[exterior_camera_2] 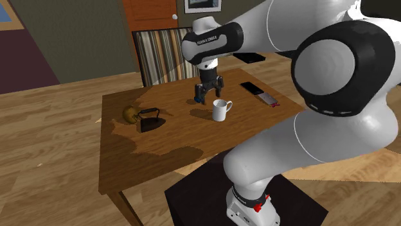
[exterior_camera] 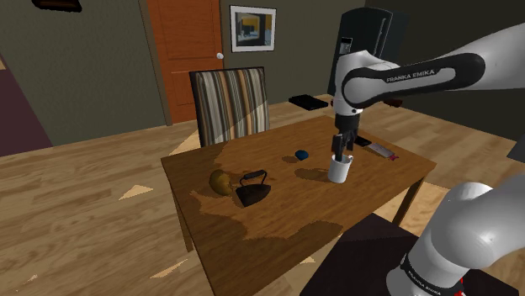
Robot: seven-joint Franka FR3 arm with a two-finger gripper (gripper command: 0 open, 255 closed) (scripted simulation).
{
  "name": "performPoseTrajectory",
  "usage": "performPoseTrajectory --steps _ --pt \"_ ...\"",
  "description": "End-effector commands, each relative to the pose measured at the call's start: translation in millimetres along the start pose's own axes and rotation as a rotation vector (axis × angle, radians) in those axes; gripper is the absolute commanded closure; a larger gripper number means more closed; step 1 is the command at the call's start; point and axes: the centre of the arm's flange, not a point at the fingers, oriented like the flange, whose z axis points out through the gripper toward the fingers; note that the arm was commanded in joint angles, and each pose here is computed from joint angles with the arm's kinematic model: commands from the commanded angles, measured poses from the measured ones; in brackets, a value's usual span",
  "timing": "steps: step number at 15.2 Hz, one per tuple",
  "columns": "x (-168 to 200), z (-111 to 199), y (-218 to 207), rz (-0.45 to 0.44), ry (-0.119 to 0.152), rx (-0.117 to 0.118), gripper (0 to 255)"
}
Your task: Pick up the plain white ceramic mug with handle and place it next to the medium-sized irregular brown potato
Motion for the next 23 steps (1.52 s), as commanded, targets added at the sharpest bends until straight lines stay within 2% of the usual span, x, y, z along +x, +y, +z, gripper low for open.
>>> performPoseTrajectory --steps 1,8,15,23 --pt "13 19 19 -0.004 -0.005 0.003 0" --pt "58 75 72 -0.016 -0.022 0.017 0" --pt "57 112 72 -0.016 -0.022 0.017 0" --pt "57 115 72 -0.016 -0.022 0.017 0"
